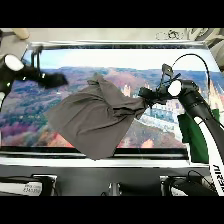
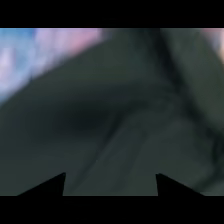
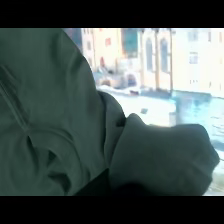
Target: Fold the shirts.
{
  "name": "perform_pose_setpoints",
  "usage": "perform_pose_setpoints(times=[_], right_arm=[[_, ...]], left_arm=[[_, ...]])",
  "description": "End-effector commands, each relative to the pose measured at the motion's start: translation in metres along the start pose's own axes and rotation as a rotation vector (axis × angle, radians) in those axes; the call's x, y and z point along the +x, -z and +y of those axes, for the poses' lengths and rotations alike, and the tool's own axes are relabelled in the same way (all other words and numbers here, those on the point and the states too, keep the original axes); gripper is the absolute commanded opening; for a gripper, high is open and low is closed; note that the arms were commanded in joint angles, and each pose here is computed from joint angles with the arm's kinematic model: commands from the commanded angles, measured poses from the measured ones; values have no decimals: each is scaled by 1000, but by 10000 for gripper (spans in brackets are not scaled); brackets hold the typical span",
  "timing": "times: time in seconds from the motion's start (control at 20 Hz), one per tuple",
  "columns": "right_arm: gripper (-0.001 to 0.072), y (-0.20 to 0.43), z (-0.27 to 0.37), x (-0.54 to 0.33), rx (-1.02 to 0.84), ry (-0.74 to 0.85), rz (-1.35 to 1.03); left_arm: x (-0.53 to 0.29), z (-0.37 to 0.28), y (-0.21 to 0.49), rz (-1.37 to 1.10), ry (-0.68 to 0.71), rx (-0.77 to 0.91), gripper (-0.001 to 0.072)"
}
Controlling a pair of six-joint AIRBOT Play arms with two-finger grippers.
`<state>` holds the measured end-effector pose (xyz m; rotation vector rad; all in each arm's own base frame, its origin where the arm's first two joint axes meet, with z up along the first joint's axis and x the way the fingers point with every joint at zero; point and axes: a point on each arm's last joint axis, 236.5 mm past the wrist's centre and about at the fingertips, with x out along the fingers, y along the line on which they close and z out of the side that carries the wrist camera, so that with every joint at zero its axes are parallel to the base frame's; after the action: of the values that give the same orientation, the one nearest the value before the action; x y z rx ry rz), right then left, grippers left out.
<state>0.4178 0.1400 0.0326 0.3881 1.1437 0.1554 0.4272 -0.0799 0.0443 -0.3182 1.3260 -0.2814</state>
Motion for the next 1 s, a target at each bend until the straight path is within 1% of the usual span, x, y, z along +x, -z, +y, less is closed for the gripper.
perform_pose_setpoints(times=[0.0, 0.15, 0.3, 0.4, 0.6, 0.65, 0.7, 0.8, 0.85, 0.9, 0.95], right_arm=[[29, 22, -11, -3, -100, 42, 93], [29, 28, -12, -4, -142, 47, 118], [29, 28, -12, -4, -140, 46, 118], [29, 29, -13, -4, -140, 47, 123], [29, 31, -13, -5, -141, 49, 131], [29, 30, -13, -5, -141, 49, 130], [29, 30, -13, -5, -141, 48, 128], [29, 27, -10, -11, -145, 42, 109], [29, 19, -6, -18, -151, 33, 72], [29, 10, -1, -28, -161, 25, 25], [29, -7, 6, -48, -183, 20, -53]], left_arm=[[20, 24, 159, 342, -26, -212, 655], [58, 0, 224, 285, 125, -415, 656], [86, -2, 252, 243, 187, -562, 655], [96, 0, 251, 212, 187, -595, 655], [114, -13, 230, 125, 205, -598, 654], [120, -17, 225, 104, 214, -613, 607], [126, -20, 220, 87, 215, -623, 588], [132, -22, 210, 51, 206, -603, 234], [125, -27, 194, 9, 223, -536, 129], [109, -41, 173, -53, 257, -385, 28], [79, -62, 142, -152, 301, -198, 26]])
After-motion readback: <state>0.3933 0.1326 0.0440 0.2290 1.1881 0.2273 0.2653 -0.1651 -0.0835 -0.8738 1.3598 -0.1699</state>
